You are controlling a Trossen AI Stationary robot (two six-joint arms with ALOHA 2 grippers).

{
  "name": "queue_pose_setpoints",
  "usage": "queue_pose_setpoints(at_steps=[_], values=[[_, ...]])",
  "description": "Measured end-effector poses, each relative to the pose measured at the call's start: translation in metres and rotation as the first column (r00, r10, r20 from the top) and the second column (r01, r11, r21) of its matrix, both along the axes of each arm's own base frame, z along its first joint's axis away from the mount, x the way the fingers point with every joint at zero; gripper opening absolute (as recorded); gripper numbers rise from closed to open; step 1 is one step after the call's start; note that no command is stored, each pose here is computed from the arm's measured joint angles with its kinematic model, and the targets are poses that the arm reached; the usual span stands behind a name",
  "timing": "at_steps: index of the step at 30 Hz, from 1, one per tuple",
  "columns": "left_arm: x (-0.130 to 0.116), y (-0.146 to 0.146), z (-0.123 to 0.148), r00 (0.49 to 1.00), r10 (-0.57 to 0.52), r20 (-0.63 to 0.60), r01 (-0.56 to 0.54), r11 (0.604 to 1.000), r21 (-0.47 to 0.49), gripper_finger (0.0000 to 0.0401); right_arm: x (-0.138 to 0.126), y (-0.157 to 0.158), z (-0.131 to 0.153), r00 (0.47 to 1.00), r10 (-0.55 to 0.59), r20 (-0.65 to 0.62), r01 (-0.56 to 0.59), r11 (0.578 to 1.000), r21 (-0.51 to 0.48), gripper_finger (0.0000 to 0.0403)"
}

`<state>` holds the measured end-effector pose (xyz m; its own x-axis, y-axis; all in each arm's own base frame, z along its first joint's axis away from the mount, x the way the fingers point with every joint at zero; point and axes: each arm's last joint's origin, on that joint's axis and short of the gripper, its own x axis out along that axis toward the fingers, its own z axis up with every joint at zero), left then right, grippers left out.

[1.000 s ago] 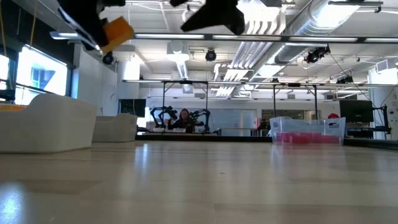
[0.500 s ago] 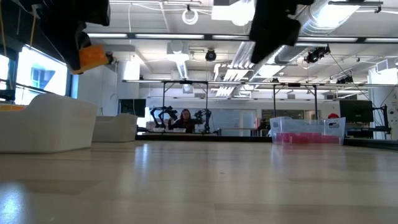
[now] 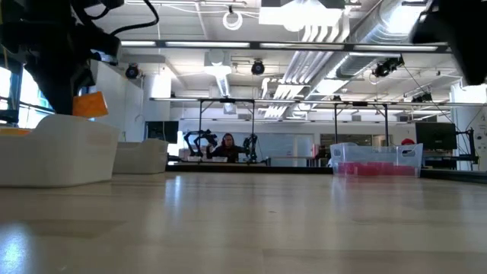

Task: Sort & place blocks by color
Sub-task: Put the yellow game piece into the white bin

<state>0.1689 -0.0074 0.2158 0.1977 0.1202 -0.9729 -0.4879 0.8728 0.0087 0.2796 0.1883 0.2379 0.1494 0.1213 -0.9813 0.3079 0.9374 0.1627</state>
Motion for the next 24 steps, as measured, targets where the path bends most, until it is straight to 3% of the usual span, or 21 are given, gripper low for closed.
queue_pose_setpoints(at_steps=[9,24], values=[[0.0,-0.001,-0.001,1.0,-0.006,-0.003,0.006,0.999,-0.047,0.0071,-0.038,0.025,-0.002,0.978,-0.055,-0.203,0.053,0.998,-0.014,0.0195],[0.011,-0.002,-0.018,0.993,0.002,-0.119,-0.007,0.999,-0.041,0.0085,-0.088,0.059,-0.002,0.962,-0.039,-0.271,0.012,0.995,-0.103,0.0195]])
